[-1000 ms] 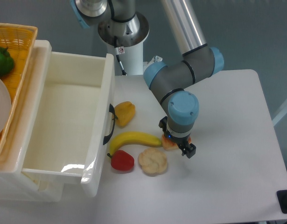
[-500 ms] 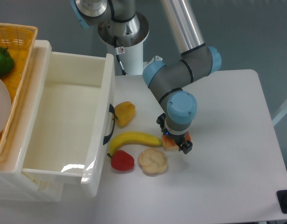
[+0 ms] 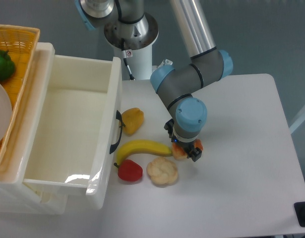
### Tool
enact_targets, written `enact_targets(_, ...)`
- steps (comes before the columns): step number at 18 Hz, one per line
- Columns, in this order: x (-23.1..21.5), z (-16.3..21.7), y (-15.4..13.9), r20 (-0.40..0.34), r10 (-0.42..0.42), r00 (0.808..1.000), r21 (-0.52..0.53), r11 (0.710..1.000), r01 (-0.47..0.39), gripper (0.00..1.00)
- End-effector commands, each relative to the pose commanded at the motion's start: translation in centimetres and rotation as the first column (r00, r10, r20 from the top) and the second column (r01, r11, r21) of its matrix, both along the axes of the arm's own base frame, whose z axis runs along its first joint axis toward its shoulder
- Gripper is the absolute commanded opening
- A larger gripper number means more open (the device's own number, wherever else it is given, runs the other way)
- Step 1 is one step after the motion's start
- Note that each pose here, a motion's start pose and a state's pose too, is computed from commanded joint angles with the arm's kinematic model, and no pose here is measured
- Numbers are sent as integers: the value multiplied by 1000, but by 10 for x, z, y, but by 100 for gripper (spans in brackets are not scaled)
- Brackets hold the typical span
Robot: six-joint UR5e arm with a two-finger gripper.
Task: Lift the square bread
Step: 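Hold the bread and begin lifting it off the table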
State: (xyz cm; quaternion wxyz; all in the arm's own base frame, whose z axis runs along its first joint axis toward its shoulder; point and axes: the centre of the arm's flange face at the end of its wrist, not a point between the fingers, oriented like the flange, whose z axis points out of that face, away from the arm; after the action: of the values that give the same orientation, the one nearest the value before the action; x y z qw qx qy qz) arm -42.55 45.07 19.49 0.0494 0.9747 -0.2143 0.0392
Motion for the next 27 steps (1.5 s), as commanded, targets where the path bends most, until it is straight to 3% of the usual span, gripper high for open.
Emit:
enact_targets(6, -3, -1, 1, -3, 5, 1000, 2, 1000, -5, 95)
enact_targets(11, -7, -5, 0, -1, 11, 1000, -2, 1000, -11, 85)
enact_targets(14, -9, -3, -1, -4, 11, 1000, 0, 1000, -11, 65)
enact_targets(17, -15, 6, -1, -18, 12, 1000, 6, 1000, -12, 13)
enact_targets(18, -18, 10, 1, -27, 12, 1000, 9, 1000, -11, 0)
enact_targets(27, -33, 57, 9, -41, 41, 998, 50, 998, -39, 0)
